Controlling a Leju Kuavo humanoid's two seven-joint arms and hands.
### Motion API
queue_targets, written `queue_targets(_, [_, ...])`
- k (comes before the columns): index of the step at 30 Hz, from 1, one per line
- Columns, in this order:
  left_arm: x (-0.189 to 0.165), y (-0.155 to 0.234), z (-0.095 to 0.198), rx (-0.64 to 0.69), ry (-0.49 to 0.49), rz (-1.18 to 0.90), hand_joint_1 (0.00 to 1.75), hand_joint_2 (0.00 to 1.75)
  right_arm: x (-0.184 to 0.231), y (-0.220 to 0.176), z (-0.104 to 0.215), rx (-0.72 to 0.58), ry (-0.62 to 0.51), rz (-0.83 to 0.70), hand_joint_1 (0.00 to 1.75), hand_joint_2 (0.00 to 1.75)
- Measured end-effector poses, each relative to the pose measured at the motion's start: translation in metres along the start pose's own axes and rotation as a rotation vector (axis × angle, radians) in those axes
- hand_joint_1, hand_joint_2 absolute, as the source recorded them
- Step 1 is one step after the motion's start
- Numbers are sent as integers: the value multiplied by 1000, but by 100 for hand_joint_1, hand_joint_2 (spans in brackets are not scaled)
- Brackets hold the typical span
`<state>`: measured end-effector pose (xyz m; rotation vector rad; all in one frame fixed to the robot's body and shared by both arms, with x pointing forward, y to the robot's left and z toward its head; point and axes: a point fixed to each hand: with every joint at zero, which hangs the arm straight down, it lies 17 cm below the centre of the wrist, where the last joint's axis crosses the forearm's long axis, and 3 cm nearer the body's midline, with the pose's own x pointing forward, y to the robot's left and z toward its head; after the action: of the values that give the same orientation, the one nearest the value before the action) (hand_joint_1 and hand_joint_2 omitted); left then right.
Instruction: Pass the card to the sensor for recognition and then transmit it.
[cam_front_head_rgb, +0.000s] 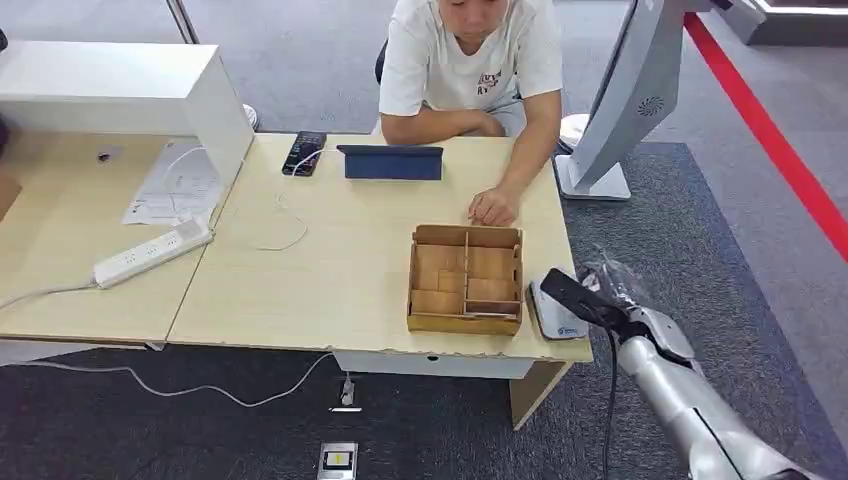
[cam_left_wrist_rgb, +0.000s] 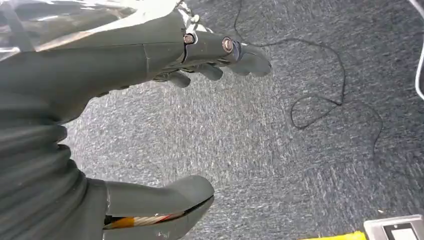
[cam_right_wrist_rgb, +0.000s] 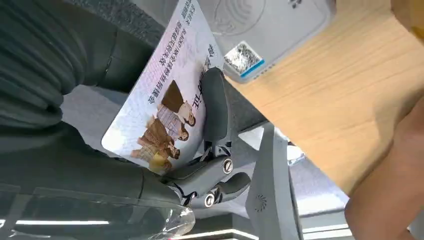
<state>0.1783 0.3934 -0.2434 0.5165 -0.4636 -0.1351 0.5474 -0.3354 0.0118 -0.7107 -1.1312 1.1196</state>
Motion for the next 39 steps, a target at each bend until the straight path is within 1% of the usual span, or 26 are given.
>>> queue_targets(14, [-2,1,0,6,-1,-5,0,175,-10,23,6,66,32,3,175,175])
queue_targets(25, [-2,0,1,5,-2,-6,0,175,-11,27,8,67,40,-9,175,175])
queue_targets(28, [-1,0,0,5,-3,-7,0,175,-10,25,7,60,36,-28,175,175])
queue_targets(30, [-1,0,0,4,-2,-6,0,175,-6,22,6,55,25,-82,175,175])
queue_targets(32, [-1,0,0,4,-2,-6,0,175,-1,14,3,48,16,-136,175,175])
queue_targets(34, [-1,0,0,3,-3,-5,0,175,7,-5,-3,23,-4,-198,175,175])
queue_targets(36, [0,0,0,3,-6,-7,0,175,18,-37,-11,-27,-31,-245,175,175])
queue_targets(39, [6,1,-1,3,-16,-16,0,175,36,-97,-22,-114,-78,-303,175,175])
